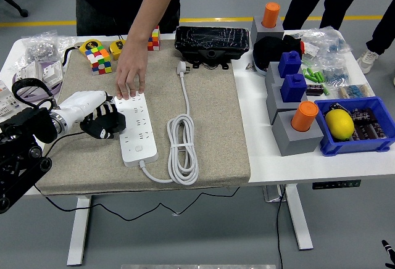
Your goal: Pick up the plug,place it near the board,insert it into the board,press the button
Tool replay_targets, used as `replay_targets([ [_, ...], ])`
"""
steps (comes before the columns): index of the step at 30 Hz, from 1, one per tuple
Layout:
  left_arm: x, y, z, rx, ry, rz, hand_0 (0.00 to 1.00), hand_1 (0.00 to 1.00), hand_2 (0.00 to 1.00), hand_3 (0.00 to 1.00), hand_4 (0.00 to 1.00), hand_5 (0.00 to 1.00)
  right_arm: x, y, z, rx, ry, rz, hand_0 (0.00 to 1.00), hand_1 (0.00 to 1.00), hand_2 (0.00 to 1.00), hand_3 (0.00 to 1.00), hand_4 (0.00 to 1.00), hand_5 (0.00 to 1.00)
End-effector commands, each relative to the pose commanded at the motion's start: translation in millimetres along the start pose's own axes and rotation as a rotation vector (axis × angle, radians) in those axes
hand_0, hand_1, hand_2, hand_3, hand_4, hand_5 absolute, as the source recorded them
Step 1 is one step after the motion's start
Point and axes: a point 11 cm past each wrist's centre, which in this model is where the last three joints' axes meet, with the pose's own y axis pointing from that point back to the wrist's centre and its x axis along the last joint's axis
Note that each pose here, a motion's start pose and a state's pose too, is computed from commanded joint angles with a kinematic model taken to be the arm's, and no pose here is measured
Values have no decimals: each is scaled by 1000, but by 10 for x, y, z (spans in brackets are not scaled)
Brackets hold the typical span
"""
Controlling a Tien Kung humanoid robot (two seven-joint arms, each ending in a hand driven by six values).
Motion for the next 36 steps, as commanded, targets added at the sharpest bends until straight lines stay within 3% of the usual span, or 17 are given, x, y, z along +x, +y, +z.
replay_targets([
  [1, 0, 1, -2, 0, -1, 0, 355, 529, 549, 565, 786, 2, 0, 0, -2, 1, 0, 0, 870, 842, 804, 831, 998, 998],
  [7, 1, -2, -7, 3, -3, -3, 355, 529, 549, 565, 786, 2, 5, 0, -8, 1, 0, 0, 870, 842, 804, 831, 998, 998],
  [8, 2, -3, -5, 3, -3, -3, 393, 580, 598, 587, 803, 4, 5, -1, -9, 0, -1, 0, 871, 842, 804, 831, 998, 998],
  [36, -12, -1, 46, -9, -14, -12, 416, 608, 607, 599, 849, 17, 17, -1, -14, 2, -4, 2, 872, 841, 804, 830, 998, 998],
])
